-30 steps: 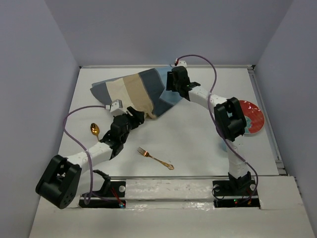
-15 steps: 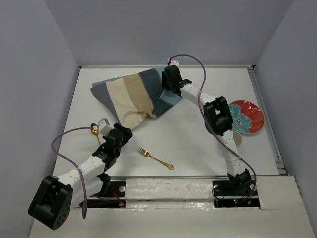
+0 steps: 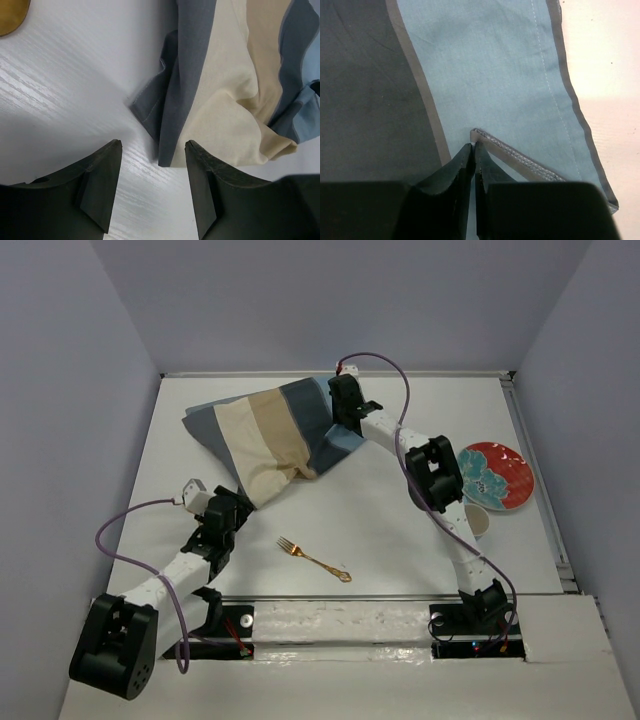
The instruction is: Set the dinner table for one person
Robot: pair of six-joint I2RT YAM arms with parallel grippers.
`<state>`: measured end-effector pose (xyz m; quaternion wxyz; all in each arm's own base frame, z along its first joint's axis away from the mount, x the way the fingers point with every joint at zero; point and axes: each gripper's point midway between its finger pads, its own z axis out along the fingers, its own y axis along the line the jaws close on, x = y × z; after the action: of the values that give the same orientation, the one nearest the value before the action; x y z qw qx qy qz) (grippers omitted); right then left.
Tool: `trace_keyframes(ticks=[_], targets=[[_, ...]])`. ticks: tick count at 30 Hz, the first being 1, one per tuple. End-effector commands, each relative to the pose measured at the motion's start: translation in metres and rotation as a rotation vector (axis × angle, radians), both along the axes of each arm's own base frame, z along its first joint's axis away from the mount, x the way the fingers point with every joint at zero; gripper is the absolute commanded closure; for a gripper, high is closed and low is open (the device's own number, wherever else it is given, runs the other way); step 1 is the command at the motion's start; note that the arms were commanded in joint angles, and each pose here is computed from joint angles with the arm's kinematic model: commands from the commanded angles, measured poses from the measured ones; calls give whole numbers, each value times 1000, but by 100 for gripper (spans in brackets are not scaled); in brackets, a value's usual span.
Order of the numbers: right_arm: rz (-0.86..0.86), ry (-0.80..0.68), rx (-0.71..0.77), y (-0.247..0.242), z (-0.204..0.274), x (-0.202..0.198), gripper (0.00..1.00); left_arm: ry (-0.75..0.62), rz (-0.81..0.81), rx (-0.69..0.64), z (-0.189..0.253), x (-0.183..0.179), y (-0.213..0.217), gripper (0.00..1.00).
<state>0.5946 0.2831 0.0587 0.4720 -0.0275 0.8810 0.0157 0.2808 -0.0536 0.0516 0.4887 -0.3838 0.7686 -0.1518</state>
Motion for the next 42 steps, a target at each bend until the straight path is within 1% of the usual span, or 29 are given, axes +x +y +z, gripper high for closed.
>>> trace_keyframes(ticks=[1, 2, 3, 4, 5, 6, 7, 8, 9, 10, 11, 12, 13, 14, 15, 16, 17, 18, 19, 20, 21, 22, 24, 26, 28, 31, 37, 40, 42], targets=[[-36, -105, 10, -1, 46, 6, 92, -39, 17, 7, 7, 10, 7, 37], [-29, -125, 22, 4, 60, 3, 98, -38, 14, 5, 7, 11, 7, 37], [-35, -120, 21, 1, 59, -1, 100, -30, 15, 5, 5, 12, 7, 37], [-39, -153, 44, 0, 79, -2, 100, -31, 15, 4, 6, 13, 7, 38], [-43, -166, 52, -2, 88, -4, 100, -30, 17, 5, 5, 13, 7, 38], [-50, -152, 47, -6, 82, -10, 100, -24, 16, 4, 4, 13, 7, 38], [-56, -195, 75, -9, 109, -14, 100, -25, 14, 3, 4, 14, 6, 39], [-65, -179, 64, -12, 97, -17, 100, -22, 13, 2, 3, 14, 5, 39], [-74, -213, 85, -17, 122, -23, 100, -19, 12, 2, 3, 14, 5, 40], [-103, -199, 68, -28, 111, -33, 100, -12, 13, 4, 1, 15, 5, 42], [-115, -204, 72, -33, 115, -39, 100, -6, 12, 6, -1, 14, 5, 42], [-127, -236, 92, -40, 137, -47, 100, -1, 16, 9, -2, 14, 6, 43], [-142, -243, 109, -44, 140, -53, 100, 8, 13, 13, -5, 14, 6, 43], [-150, -229, 119, -51, 136, -66, 100, 14, 17, 15, -6, 15, 6, 46], [-150, -203, 101, -54, 120, -71, 100, 14, 14, 14, -6, 15, 6, 46], [-163, -215, 130, -58, 129, -78, 100, 14, 8, 11, -5, 16, 4, 46], [-170, -207, 135, -61, 125, -84, 100, 10, 5, 6, -4, 17, 3, 46], [-175, -168, 119, -67, 106, -96, 100, 10, -3, 4, -4, 18, 1, 46], [-191, -181, 143, -72, 113, -102, 100, 16, -4, 9, -4, 20, 1, 46], [-200, -175, 144, -76, 110, -108, 100, 16, -3, 12, -4, 21, 1, 46], [-219, -158, 123, -86, 98, -118, 100, 19, 1, 10, -4, 21, 1, 46], [-229, -177, 133, -91, 109, -124, 100, 17, 8, 10, -4, 22, 2, 46], [-245, -167, 105, -103, 102, -137, 100, 11, 22, 2, -3, 22, 4, 46], [-248, -184, 102, -109, 111, -143, 100, 10, 31, 3, -4, 20, 5, 47], [-249, -176, 97, -112, 107, -148, 100, 8, 40, -2, -5, 18, 7, 52], [-241, -172, 99, -110, 106, -148, 100, 0, 61, -19, -6, 13, 10, 55], [-235, -158, 107, -114, 102, -146, 100, -21, 118, -29, -2, 7, 20, 57], [-238, -159, 103, -118, 104, -145, 100, -7, 140, -18, -1, 7, 24, 57], [-234, -158, 105, -118, 103, -146, 100, 7, 150, -22, -3, 8, 28, 62]])
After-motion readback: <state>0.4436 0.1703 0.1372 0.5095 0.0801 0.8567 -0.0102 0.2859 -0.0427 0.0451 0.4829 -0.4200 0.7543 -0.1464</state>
